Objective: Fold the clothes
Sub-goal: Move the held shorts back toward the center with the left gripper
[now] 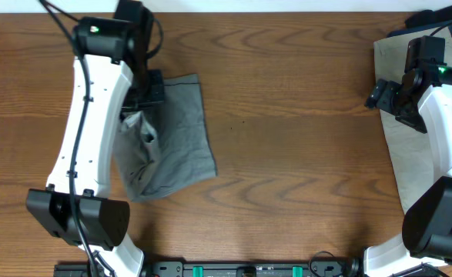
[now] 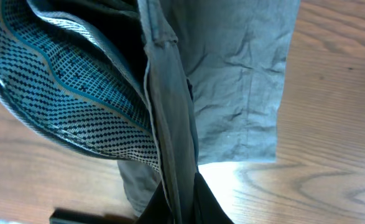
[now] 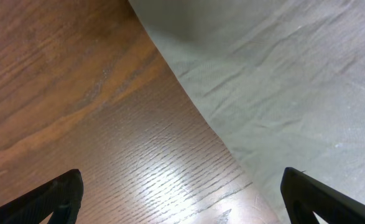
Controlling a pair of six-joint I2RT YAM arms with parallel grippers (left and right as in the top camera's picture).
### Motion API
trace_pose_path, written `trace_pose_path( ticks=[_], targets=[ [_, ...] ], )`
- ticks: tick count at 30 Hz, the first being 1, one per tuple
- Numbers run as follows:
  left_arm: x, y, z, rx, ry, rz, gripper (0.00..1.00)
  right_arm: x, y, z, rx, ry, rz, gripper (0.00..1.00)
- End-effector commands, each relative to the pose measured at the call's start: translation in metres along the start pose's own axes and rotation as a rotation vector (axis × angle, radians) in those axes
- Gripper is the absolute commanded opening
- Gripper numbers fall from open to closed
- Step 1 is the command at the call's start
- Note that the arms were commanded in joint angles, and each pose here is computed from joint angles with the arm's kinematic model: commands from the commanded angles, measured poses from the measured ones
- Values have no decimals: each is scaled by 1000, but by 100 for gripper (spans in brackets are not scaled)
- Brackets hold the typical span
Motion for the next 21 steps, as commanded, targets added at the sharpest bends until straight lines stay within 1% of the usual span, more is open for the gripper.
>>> trace_pose_path(
  ticks=[1,8,14,21],
  targets=[
    [4,-5,-13,11,-44,0,6,-4,7,-2,2,-7,-27,99],
    [2,-40,-31,73,-70,20,6,-4,7,-2,2,-7,-27,99],
    [0,-65,-45,190,-75,18,6,-4,7,-2,2,-7,-27,99],
    [0,-89,-53,204,-89,0,6,-4,7,-2,2,-7,-27,99]
  ],
)
Point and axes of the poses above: each gripper's point midway between its finger pads, its own y axis back along the fingers, its own z axis along the line the jaws close on, x = y × z, the point moved 9 cm from there along y, back along the fingers, and after that the axes turned 7 degrees about -y, right-handed, at the moved point
